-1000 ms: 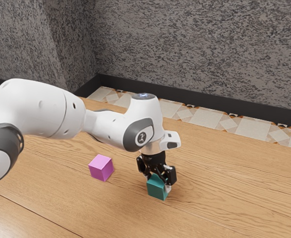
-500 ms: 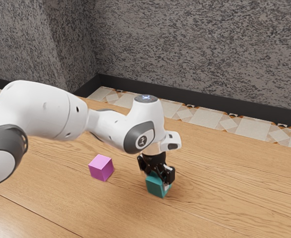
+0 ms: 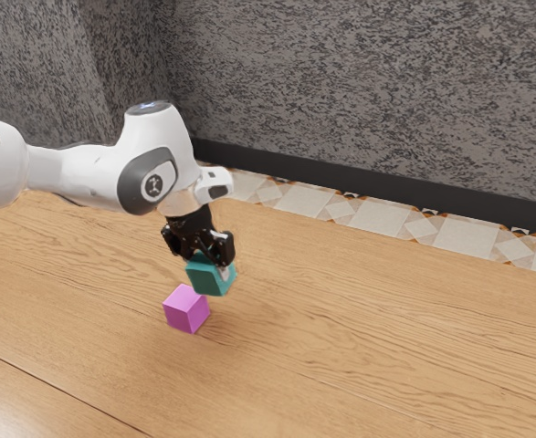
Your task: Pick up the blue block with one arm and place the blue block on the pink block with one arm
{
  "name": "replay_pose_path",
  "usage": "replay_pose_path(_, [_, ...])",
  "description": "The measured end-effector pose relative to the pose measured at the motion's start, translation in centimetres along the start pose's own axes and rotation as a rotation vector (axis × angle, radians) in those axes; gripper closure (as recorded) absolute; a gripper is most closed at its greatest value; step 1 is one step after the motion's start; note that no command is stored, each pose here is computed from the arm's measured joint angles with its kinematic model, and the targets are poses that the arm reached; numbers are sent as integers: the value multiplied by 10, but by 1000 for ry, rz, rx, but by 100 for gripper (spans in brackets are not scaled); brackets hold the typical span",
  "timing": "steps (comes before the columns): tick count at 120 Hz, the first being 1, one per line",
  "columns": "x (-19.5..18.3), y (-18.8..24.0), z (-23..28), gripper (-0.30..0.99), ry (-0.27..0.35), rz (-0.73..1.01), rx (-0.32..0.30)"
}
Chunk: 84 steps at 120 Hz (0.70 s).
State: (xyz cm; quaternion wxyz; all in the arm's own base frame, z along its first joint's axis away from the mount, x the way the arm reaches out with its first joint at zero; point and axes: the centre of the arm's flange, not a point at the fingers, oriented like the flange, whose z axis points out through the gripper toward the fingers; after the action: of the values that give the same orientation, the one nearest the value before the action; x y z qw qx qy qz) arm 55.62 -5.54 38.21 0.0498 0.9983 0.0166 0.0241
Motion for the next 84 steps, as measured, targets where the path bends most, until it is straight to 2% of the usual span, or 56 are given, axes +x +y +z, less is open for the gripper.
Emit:
replay_pose_path(12, [-11,-40,6,29,-5,-31,9])
replay_pose_path(23, [-12,-60,9,28,5,-24,18])
replay_pose_path(52, [-15,-44,29,29,0,96,30])
replay_pose_path(84, [-12,-64,38,29,-1,122,38])
